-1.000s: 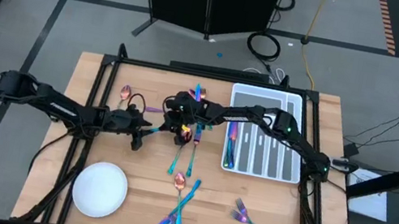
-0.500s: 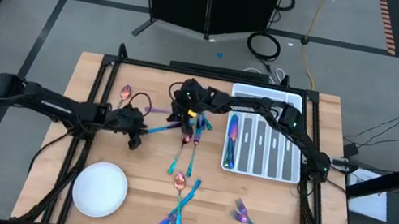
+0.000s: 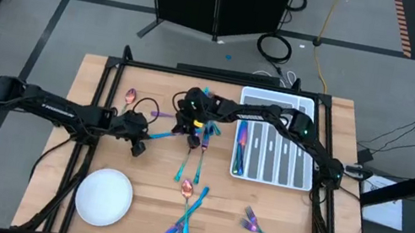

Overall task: Sort silverware
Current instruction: Put the blue knife into the utensil organizer

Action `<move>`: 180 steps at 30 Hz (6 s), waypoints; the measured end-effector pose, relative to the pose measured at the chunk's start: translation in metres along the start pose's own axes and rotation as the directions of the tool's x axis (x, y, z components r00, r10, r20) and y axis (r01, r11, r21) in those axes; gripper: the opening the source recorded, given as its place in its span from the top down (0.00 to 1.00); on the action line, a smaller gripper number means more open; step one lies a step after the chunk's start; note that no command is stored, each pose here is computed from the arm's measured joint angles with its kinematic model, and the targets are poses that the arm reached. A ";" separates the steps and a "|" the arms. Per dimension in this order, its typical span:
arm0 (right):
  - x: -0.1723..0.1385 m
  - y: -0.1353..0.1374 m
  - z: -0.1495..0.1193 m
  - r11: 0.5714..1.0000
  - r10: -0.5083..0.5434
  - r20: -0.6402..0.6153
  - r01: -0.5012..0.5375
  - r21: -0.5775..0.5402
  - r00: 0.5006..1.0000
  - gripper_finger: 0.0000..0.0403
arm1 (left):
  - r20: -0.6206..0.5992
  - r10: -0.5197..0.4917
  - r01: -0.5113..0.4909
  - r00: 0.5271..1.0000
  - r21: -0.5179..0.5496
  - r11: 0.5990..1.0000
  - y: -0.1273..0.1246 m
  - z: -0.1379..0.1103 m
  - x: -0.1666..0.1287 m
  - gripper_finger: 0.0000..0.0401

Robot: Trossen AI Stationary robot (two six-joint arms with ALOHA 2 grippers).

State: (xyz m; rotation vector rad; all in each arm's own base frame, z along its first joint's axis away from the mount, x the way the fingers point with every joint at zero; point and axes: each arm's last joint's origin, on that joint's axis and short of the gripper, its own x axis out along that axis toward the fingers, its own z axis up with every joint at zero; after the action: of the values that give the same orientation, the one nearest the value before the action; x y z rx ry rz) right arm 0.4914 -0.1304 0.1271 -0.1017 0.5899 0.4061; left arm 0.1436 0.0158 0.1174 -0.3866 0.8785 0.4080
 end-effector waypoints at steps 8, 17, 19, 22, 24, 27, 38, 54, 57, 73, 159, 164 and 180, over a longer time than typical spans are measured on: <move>0.005 0.007 0.003 0.999 0.008 -0.003 -0.008 -0.047 1.000 1.00 | 0.067 -0.029 0.025 0.997 0.051 0.998 -0.005 0.011 -0.004 1.00; 0.005 0.007 0.002 0.999 0.010 -0.009 -0.011 -0.038 1.000 1.00 | 0.010 0.008 -0.008 1.000 0.020 1.000 -0.008 0.009 -0.013 1.00; 0.005 0.007 0.002 0.999 0.010 -0.009 -0.010 -0.038 1.000 1.00 | 0.013 0.006 -0.007 1.000 0.020 1.000 -0.009 0.009 -0.013 1.00; 0.005 0.007 0.002 0.999 0.010 -0.008 -0.010 -0.039 1.000 1.00 | 0.010 0.002 -0.002 1.000 0.022 1.000 -0.010 0.009 -0.013 1.00; 0.005 0.007 0.003 0.999 0.009 -0.005 -0.009 -0.039 1.000 1.00 | 0.008 -0.001 0.001 1.000 0.015 1.000 -0.010 0.009 -0.013 1.00; 0.005 0.007 0.003 0.999 0.011 -0.003 -0.012 -0.039 1.000 1.00 | -0.013 0.002 -0.002 1.000 0.003 1.000 -0.010 0.006 -0.013 1.00; 0.005 0.007 0.003 0.999 0.013 0.001 -0.013 -0.043 1.000 1.00 | -0.023 0.018 -0.018 1.000 -0.013 1.000 -0.009 0.004 -0.013 1.00; 0.005 0.007 0.003 0.999 0.013 0.001 -0.013 -0.044 1.000 1.00 | -0.036 0.040 -0.040 0.999 -0.009 0.999 -0.008 0.003 -0.010 1.00; 0.005 0.007 0.003 0.999 0.013 0.001 -0.013 -0.044 1.000 1.00 | -0.056 0.051 -0.051 0.997 -0.005 0.999 -0.008 0.001 -0.008 1.00; 0.008 0.011 0.005 0.998 0.021 0.001 -0.021 -0.066 1.000 1.00 | -0.094 0.034 -0.033 0.995 0.006 0.999 -0.010 0.002 -0.006 1.00; 0.025 0.013 0.001 0.986 0.006 0.070 0.005 -0.166 0.998 0.70 | -0.116 0.035 -0.037 0.993 -0.019 0.999 -0.010 -0.002 0.001 1.00; 0.022 0.007 -0.002 0.988 -0.023 0.065 0.032 -0.149 0.998 0.64 | -0.116 0.038 -0.037 0.993 0.005 0.999 -0.010 -0.001 0.001 1.00; 0.023 -0.001 -0.018 0.997 -0.026 0.019 0.027 -0.072 0.999 0.65 | -0.021 0.068 -0.066 0.997 0.084 0.994 -0.017 0.018 -0.007 1.00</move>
State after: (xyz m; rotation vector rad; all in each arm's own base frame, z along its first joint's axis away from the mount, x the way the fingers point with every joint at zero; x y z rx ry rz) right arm 0.4998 -0.1276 0.0995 -0.1750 0.5555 0.4026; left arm 0.1593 0.0090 0.1364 -0.2865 0.9305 0.4278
